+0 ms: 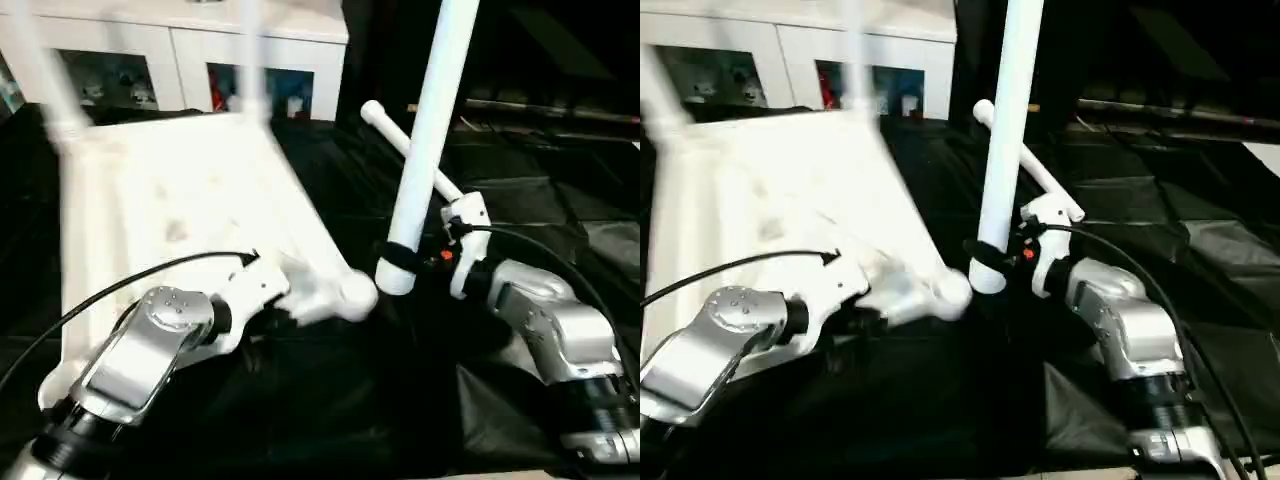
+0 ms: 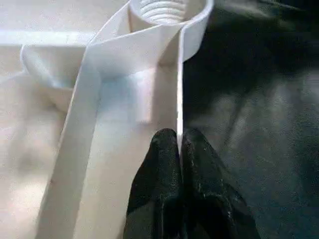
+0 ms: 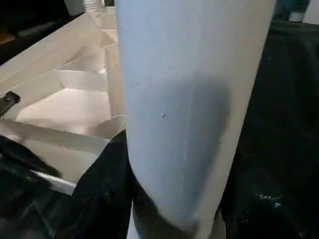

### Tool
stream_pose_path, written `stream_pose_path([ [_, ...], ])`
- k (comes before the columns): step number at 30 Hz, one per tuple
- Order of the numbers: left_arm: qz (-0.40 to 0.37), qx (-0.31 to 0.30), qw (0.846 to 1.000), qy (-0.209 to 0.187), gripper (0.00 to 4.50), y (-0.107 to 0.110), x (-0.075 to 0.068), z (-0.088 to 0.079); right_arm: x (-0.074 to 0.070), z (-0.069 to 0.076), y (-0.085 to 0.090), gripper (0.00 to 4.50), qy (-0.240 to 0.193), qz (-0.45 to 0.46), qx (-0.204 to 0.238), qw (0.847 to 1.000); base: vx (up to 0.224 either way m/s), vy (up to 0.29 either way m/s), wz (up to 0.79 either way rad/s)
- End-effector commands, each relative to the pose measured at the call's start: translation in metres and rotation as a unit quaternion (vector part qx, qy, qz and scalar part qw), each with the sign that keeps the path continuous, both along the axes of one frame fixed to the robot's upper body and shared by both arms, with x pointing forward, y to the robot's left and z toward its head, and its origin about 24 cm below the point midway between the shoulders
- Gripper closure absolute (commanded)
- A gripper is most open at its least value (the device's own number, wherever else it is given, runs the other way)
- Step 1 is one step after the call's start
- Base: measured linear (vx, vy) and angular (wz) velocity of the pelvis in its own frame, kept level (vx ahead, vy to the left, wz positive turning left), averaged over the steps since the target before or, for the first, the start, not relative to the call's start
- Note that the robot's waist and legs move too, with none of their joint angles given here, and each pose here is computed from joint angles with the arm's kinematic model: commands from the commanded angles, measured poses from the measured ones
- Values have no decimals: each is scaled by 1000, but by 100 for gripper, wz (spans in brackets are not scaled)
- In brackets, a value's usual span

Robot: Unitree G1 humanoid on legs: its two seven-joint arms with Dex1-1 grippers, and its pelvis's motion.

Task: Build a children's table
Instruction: Insert table leg to table base

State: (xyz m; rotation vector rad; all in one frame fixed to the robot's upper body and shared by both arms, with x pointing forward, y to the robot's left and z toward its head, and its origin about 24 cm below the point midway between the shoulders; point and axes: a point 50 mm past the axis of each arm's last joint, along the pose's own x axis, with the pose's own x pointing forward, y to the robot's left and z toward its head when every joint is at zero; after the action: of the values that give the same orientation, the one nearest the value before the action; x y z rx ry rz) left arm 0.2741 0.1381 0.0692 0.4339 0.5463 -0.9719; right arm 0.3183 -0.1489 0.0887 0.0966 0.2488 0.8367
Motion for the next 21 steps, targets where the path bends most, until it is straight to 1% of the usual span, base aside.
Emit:
stream_pose_path([
  [1, -7, 4, 1000, -10, 444, -6, 5, -1, 7, 3, 3, 261, -8, -1, -3, 1000, 0, 0, 0],
  [4, -36, 0, 999, -17, 450, -14, 10, -2, 15, 0, 10, 262, 1, -4, 0, 1000, 0, 0, 0],
  [5, -59, -7, 998, -20, 450, -19, 11, -2, 19, -2, 13, 262, 7, 0, 5, 1000, 0, 0, 0],
  [7, -67, -8, 997, -21, 450, -20, 11, -3, 20, -2, 14, 262, 9, 2, 8, 1000, 0, 0, 0],
  [9, -92, -8, 995, -24, 450, -24, 13, -4, 27, -4, 18, 262, 21, 0, 14, 1000, 0, 0, 0],
  [14, -98, 5, 995, -29, 450, -21, 19, -5, 28, -11, 21, 262, 29, 20, -12, 999, 0, 0, 0],
  [17, -102, 9, 994, -31, 450, -19, 21, -5, 28, -12, 21, 262, 30, 25, -17, 999, 0, 0, 0],
  [21, -105, 10, 994, -31, 450, -15, 25, -5, 29, -12, 15, 262, 30, 28, -22, 999, 0, 0, 0],
])
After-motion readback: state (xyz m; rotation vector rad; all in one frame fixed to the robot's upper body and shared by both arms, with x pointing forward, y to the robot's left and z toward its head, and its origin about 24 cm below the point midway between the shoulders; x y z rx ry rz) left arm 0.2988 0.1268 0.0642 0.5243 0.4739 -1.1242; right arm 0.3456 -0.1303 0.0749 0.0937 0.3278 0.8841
